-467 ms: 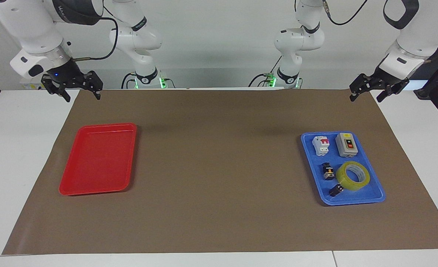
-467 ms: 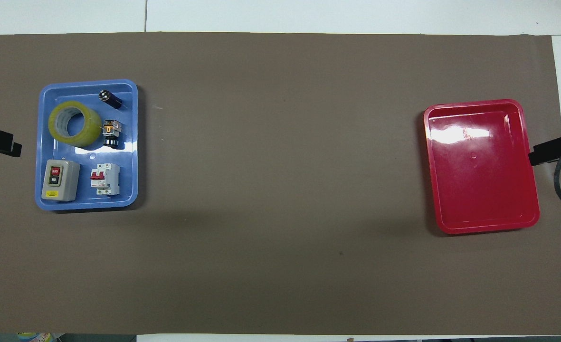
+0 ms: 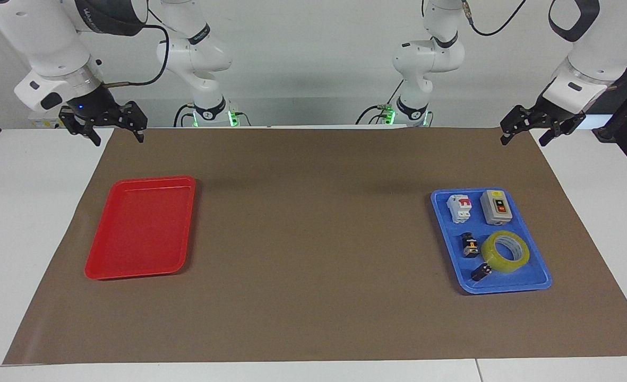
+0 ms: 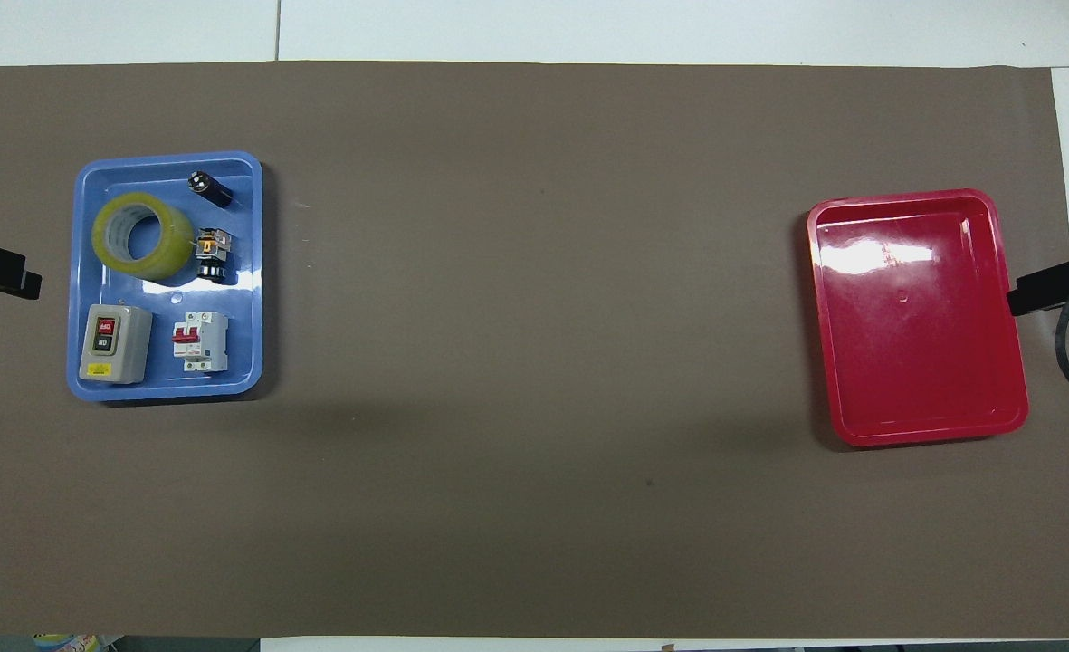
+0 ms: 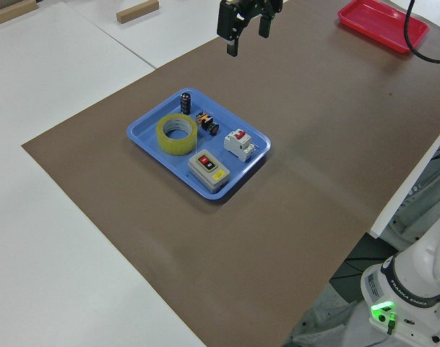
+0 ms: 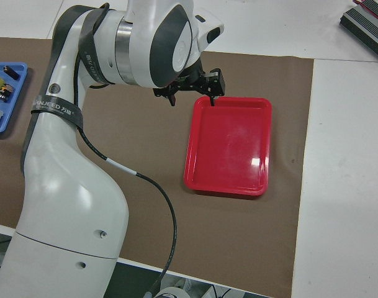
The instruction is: Place and move tape with both arms
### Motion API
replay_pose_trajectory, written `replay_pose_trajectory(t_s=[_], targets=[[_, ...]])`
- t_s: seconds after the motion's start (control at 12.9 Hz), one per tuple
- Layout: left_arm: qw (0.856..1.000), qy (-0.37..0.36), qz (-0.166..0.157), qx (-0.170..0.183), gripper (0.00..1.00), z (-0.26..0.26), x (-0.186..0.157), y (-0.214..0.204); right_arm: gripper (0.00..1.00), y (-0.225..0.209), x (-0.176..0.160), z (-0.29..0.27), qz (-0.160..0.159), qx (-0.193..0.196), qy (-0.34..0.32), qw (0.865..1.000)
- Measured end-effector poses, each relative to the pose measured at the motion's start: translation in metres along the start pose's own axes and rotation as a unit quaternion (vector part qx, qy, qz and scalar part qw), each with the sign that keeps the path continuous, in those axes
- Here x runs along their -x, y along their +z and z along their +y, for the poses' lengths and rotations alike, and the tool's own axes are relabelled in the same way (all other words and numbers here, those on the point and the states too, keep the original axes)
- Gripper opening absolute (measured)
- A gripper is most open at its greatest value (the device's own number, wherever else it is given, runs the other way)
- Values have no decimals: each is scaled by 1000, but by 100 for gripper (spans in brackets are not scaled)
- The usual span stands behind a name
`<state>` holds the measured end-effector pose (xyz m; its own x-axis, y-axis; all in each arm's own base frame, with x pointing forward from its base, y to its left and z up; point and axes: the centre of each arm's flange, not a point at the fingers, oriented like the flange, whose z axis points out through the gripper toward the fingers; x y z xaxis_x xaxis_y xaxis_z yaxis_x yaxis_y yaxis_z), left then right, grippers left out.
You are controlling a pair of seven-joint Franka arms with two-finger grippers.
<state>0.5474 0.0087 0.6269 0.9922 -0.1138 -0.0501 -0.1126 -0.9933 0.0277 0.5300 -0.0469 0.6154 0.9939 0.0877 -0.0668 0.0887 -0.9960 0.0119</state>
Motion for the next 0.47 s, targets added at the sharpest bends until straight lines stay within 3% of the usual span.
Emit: replay_pose_trajectory(t_s=[0.47], targets=[[1000,-3,2,0,100,-2,0,1,100,0,0,0,0,0,0,1000]])
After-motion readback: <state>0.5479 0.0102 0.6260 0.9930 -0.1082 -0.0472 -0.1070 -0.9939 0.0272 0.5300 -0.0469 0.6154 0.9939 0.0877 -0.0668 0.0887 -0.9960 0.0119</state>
